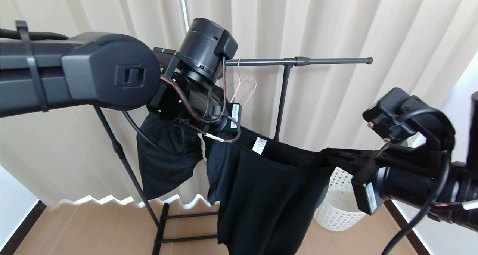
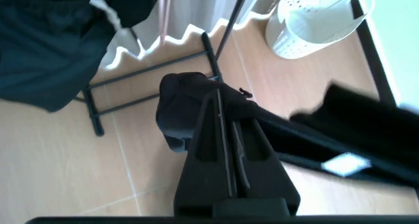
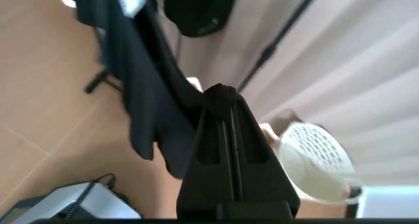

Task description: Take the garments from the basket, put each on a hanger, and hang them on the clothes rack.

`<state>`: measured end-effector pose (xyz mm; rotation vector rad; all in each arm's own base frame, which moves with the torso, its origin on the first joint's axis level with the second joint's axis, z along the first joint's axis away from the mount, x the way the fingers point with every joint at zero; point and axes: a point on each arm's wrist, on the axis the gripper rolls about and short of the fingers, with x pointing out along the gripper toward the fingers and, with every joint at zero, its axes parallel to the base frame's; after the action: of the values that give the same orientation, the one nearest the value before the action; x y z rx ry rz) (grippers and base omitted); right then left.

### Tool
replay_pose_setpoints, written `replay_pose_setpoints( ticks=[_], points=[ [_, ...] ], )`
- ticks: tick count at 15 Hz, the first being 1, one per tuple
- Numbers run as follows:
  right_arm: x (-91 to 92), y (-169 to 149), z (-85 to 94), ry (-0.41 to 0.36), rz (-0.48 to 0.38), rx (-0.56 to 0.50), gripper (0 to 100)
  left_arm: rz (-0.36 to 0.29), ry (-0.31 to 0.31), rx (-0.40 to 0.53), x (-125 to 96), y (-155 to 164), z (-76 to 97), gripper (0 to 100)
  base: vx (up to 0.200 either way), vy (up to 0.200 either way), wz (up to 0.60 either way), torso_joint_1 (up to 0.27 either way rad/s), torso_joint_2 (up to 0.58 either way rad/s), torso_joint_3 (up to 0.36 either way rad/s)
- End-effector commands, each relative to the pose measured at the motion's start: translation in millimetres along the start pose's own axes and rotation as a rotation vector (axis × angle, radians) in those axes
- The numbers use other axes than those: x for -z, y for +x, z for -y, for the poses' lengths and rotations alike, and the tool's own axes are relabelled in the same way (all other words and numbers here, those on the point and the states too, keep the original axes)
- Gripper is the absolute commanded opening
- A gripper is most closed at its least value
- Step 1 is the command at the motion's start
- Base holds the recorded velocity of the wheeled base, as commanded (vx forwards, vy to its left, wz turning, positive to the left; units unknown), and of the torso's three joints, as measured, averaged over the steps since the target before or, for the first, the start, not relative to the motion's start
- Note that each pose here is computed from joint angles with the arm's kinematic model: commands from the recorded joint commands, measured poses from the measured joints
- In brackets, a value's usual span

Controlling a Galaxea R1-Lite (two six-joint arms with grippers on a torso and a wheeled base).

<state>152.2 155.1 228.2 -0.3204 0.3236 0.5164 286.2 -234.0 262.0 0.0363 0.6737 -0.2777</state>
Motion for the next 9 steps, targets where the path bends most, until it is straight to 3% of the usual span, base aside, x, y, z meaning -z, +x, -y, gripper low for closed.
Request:
replay_pose_setpoints(
  ticks=[1, 3, 5, 9],
  points=[
    [-4.1, -20, -3.1, -0.003, 0.043, -0.067, 0, 0.017, -0.002, 0.014, -8, 18, 11.0, 0, 0.0, 0.0, 0.0, 0.0, 0.0, 0.0],
    [-1.8, -21, -20.6, -0.026, 0.031, -0.151, 0, 0.049, -0.015, 0.068, -17, 11, 15.4, 0, 0.0, 0.0, 0.0, 0.0, 0.0, 0.0],
    [0.0, -16, -37.7, 0.0, 0.004, -0.208, 0, 0.057, -0.013, 0.106, -20, 7, 19.1, 0, 0.0, 0.0, 0.0, 0.0, 0.0, 0.0],
    [-12.7, 0, -72.6, 0.171, -0.02, -0.292, 0, 0.068, 0.011, 0.183, -14, -12, 43.9, 0, 0.0, 0.0, 0.0, 0.0, 0.0, 0.0]
  ],
)
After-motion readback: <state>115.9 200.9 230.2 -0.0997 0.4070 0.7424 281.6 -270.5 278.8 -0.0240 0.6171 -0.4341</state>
